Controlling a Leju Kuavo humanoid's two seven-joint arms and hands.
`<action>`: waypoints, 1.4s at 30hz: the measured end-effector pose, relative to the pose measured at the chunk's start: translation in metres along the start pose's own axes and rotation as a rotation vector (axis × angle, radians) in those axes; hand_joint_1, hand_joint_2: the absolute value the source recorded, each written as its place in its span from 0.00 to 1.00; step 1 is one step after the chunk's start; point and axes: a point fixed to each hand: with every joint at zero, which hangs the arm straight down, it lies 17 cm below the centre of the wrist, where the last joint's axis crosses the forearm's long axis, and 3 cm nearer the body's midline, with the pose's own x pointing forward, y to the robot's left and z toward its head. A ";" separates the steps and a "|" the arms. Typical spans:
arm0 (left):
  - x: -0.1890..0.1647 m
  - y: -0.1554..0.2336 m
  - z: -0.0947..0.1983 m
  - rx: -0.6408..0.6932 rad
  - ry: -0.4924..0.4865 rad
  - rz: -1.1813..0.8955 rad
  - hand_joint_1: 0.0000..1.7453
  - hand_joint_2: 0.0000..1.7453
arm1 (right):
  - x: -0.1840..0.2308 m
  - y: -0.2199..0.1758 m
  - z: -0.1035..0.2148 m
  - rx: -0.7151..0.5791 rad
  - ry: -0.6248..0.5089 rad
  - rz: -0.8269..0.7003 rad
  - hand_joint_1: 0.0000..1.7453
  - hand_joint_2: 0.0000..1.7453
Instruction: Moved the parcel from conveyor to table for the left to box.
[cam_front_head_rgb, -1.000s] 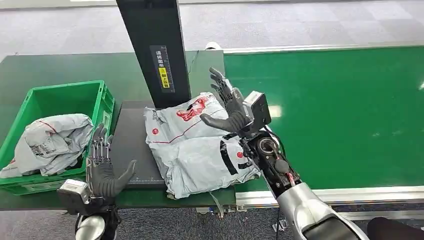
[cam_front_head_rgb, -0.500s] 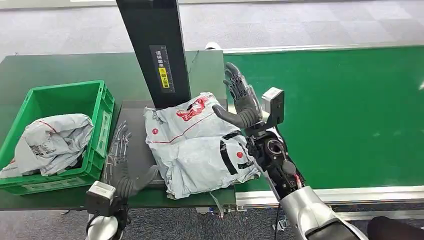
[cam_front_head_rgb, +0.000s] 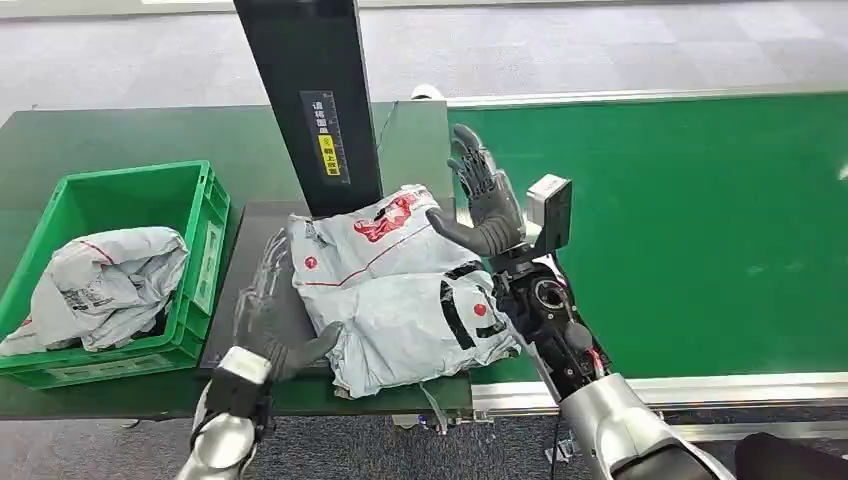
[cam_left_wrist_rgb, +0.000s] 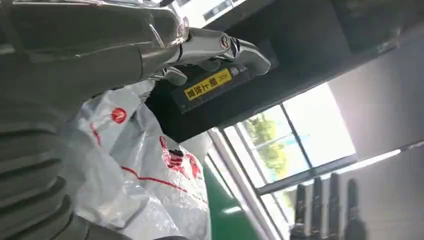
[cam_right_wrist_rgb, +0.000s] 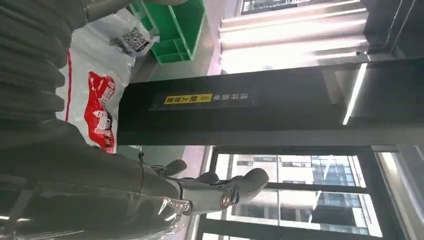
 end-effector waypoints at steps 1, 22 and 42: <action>-0.004 -0.008 -0.009 -0.024 0.019 -0.061 0.00 1.00 | 0.000 0.004 -0.001 0.004 -0.002 -0.003 0.00 1.00; -0.097 -0.134 -0.013 -0.617 0.277 -0.552 0.00 1.00 | -0.002 0.011 0.001 0.015 0.006 0.049 0.00 1.00; -0.112 -0.097 -0.001 -0.390 0.296 -0.527 1.00 1.00 | -0.022 -0.028 0.037 -0.029 0.056 0.110 0.00 1.00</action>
